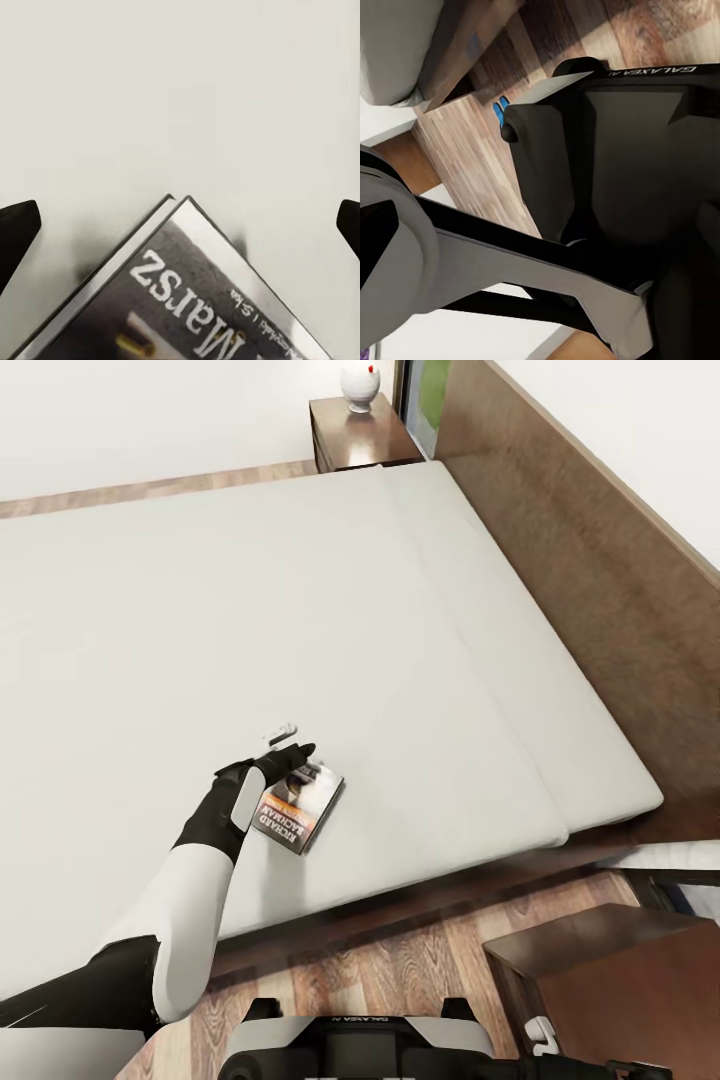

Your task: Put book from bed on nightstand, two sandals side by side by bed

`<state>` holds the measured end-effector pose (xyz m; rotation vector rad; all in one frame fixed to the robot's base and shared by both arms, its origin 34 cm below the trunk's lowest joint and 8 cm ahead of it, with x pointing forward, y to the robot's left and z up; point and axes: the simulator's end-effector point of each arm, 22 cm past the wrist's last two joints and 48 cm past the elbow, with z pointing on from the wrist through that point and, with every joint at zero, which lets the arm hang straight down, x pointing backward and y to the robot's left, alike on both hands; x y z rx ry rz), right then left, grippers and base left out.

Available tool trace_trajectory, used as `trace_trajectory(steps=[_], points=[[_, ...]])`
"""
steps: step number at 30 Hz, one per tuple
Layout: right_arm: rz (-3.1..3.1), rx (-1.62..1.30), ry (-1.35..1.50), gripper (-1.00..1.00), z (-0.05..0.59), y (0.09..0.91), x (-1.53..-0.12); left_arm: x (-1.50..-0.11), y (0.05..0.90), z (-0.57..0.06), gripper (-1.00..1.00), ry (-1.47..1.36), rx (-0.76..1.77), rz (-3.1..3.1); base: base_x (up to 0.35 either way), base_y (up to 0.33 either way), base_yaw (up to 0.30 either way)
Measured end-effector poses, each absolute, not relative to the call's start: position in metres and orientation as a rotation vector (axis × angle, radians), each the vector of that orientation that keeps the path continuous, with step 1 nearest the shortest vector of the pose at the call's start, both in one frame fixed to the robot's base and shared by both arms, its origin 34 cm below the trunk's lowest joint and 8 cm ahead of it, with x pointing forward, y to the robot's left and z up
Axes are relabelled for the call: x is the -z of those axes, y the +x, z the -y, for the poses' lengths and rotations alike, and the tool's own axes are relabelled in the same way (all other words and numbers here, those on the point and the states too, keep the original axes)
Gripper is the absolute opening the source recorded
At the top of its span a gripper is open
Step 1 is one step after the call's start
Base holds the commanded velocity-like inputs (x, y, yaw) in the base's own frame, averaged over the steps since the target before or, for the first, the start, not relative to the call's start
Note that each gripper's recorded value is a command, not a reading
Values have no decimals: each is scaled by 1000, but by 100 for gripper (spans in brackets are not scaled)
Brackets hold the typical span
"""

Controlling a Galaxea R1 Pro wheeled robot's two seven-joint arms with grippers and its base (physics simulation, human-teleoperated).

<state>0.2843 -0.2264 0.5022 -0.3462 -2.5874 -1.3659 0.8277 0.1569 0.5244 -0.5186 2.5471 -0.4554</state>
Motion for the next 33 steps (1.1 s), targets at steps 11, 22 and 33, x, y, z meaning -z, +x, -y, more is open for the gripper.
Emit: trace_trajectory(steps=[11, 22, 33], points=[[2586, 1369, -347, 100, 226, 284, -503, -525, 828, -157, 100, -522, 458, -2545, 0, 0, -97], [2585, 1368, -348, 100, 226, 284, -509, -526, 823, -154, 100, -528, 464, -2562, 0, 0, -1], [2585, 1370, -348, 100, 226, 284, -509, -526, 822, -154, 100, -530, 464, -2561, 0, 0, 0]])
